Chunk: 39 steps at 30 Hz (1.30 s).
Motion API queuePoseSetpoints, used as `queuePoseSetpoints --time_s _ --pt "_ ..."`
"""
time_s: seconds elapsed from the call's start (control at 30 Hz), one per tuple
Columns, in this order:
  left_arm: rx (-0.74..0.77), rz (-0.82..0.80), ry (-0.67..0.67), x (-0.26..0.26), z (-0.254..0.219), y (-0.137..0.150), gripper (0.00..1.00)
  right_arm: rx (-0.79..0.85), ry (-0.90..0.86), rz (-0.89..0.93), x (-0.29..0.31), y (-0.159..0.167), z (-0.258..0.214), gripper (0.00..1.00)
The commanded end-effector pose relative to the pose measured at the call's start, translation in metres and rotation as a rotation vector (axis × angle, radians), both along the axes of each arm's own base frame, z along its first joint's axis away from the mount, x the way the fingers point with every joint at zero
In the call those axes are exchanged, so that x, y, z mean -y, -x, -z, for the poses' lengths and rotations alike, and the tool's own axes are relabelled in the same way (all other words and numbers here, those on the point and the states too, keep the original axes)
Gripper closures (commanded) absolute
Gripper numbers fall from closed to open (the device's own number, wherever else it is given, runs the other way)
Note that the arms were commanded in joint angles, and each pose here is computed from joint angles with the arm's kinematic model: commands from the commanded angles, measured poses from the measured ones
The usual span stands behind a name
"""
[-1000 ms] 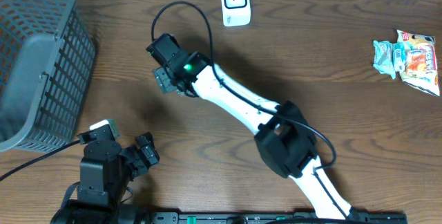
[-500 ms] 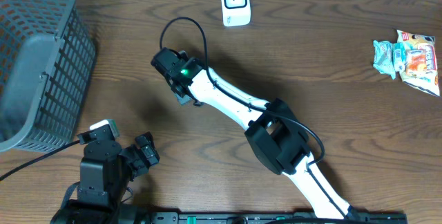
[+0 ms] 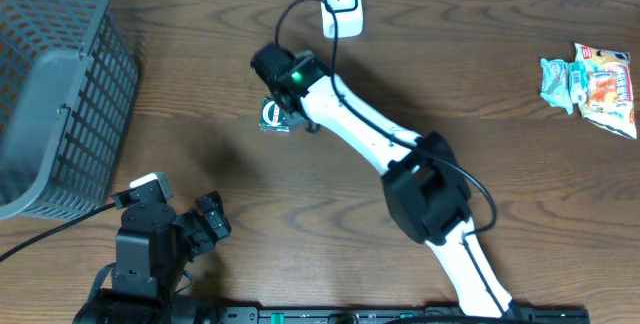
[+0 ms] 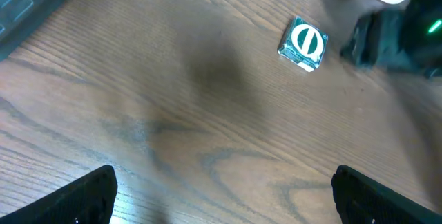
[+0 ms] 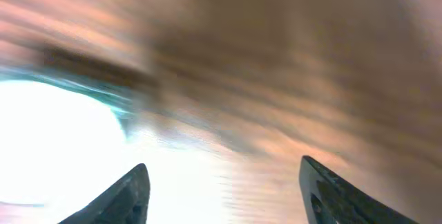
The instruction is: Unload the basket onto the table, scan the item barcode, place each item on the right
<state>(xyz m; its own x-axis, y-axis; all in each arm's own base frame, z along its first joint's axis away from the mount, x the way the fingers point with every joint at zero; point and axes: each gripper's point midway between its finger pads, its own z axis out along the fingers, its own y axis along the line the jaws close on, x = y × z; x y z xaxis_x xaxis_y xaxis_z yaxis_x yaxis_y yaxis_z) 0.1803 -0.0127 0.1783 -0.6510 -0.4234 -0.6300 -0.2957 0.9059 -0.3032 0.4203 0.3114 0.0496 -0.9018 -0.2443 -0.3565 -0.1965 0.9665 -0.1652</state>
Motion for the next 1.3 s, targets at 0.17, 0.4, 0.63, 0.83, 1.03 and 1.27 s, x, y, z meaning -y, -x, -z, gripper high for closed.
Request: queuePoseSetpoints --time_s 0.17,0.4,0.63,0.83,1.03,1.27 --pt "0.006 -0.002 -0.003 -0.001 -0.001 0.000 0.02 0.065 -0.434 -0.194 -0.098 -0.007 -0.053 0.87" --pt "0.006 -0.003 -0.003 -0.001 -0.001 0.000 0.02 0.009 -0.442 -0.196 -0.113 0.001 -0.016 0.99" --pt "0.006 -0.003 -0.003 -0.001 -0.001 0.000 0.02 -0.080 -0.418 -0.228 -0.125 0.021 0.027 0.99" --pt "0.006 -0.003 -0.003 -0.001 -0.001 0.000 0.02 -0.112 -0.347 -0.201 -0.109 0.026 0.040 0.99" --pt "0.006 -0.003 -0.003 -0.001 -0.001 0.000 0.02 -0.088 -0.063 0.009 -0.033 0.028 0.032 0.99" --pt "0.006 -0.003 -0.003 -0.001 -0.001 0.000 0.02 0.008 0.049 0.107 0.017 0.017 -0.021 0.99"
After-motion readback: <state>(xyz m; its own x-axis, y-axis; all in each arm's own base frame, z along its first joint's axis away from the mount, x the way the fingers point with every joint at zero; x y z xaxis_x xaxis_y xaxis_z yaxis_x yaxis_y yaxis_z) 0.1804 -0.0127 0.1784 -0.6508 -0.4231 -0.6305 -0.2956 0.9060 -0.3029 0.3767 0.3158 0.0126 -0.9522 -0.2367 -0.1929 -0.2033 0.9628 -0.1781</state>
